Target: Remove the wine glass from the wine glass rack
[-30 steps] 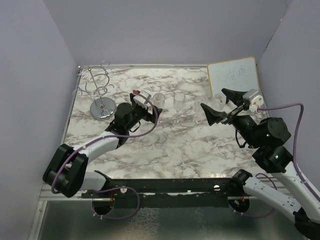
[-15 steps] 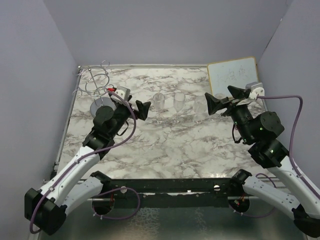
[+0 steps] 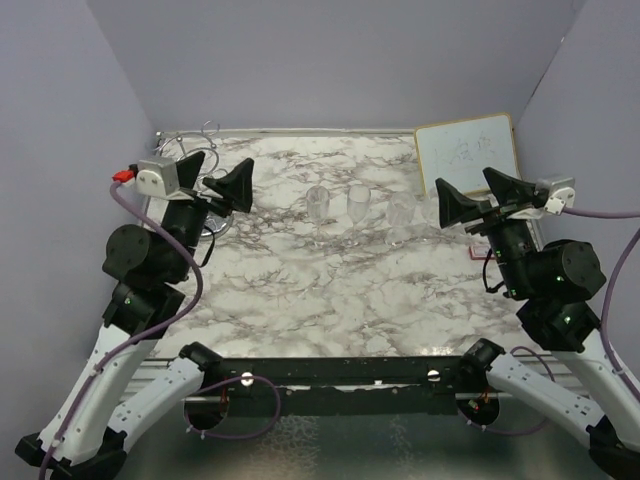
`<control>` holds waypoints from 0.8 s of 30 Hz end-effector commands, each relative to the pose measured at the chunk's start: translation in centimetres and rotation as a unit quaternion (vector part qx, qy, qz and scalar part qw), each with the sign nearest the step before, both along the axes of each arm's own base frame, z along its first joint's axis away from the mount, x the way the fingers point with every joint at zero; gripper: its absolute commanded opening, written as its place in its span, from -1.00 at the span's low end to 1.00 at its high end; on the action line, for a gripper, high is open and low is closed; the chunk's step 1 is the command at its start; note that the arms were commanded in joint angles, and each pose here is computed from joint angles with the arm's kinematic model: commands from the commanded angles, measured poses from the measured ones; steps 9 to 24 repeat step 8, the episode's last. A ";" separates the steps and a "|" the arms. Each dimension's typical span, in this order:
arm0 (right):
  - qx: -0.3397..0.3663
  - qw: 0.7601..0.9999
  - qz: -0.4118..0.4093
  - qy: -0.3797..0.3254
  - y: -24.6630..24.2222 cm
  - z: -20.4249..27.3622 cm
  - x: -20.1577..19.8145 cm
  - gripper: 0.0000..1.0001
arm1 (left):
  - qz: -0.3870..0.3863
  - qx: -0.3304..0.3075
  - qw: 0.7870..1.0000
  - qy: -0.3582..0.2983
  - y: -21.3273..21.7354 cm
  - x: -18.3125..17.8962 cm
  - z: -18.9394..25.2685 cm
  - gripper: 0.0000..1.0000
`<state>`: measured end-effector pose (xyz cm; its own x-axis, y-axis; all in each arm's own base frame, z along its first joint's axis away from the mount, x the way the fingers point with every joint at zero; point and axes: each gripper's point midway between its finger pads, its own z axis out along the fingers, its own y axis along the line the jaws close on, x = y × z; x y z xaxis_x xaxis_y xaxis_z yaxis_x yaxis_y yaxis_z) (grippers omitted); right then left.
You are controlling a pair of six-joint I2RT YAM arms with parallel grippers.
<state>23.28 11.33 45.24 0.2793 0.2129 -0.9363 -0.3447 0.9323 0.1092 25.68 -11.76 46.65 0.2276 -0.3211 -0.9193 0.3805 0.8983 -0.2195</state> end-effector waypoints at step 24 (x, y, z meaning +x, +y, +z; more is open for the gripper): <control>0.011 1.000 -0.013 0.007 0.3 0.4 1.0 0.99 | 0.032 -0.003 0.999 -0.023 2.5 -2.3 1.0 0.98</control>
